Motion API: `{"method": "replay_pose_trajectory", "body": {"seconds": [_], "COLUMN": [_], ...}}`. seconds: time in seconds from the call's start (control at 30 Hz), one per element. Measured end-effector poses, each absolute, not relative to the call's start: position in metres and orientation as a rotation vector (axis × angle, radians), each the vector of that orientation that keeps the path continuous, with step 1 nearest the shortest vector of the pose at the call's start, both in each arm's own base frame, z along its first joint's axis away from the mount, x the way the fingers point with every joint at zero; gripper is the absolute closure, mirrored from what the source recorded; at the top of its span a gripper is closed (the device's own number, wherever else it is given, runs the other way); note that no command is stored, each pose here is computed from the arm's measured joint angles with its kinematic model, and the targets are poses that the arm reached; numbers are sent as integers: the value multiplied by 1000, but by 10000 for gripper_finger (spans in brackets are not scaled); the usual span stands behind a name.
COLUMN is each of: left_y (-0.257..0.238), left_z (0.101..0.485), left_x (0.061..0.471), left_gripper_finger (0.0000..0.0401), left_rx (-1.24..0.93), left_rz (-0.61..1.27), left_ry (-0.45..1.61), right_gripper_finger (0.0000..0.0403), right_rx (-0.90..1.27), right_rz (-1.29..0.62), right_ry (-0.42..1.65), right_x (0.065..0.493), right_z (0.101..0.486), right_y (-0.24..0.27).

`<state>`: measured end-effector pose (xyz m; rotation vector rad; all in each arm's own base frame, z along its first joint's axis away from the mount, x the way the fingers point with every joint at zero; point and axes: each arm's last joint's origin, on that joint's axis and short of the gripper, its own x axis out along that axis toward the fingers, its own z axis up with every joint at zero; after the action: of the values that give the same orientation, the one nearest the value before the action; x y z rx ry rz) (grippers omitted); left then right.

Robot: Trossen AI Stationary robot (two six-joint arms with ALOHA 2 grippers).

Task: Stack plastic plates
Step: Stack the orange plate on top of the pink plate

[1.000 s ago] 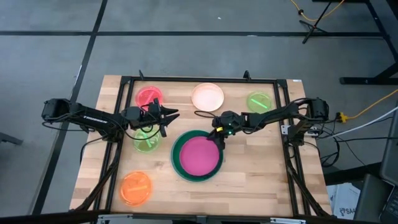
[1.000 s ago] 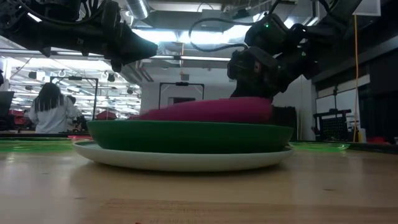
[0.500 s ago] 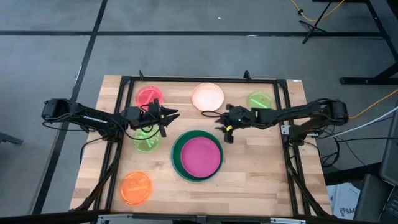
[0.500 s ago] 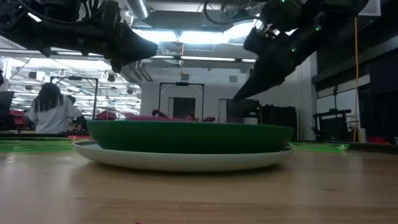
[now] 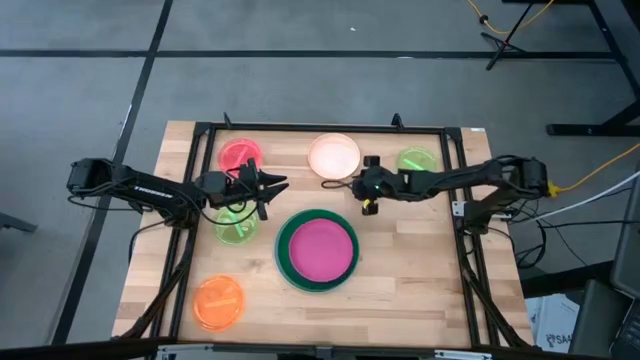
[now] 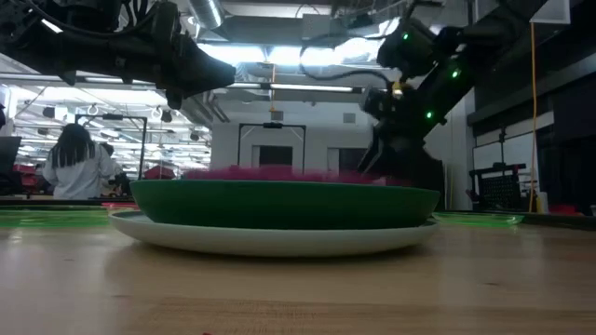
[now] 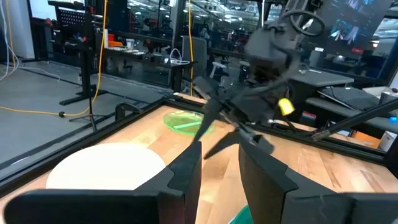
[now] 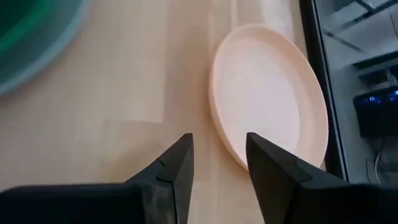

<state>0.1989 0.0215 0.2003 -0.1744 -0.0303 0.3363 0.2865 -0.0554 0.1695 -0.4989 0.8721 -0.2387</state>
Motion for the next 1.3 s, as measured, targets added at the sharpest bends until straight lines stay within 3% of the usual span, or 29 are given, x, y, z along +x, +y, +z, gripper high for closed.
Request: {"method": "replay_pose_trajectory", "body": {"seconds": [0.47,1.3], "left_y": [21,22], "left_z": [200,200], "left_x": [199,199], "left_gripper_finger": [300,300], "left_rx": [-174,-171], "left_rz": [336,340], "left_ry": [-28,-28], "right_gripper_finger": [265,265], "right_rx": [-423,-422], "right_rz": [-164,-132], "right_ry": [839,924], "right_x": [292,331], "right_z": [142,119], "right_y": [-105,-122]}}
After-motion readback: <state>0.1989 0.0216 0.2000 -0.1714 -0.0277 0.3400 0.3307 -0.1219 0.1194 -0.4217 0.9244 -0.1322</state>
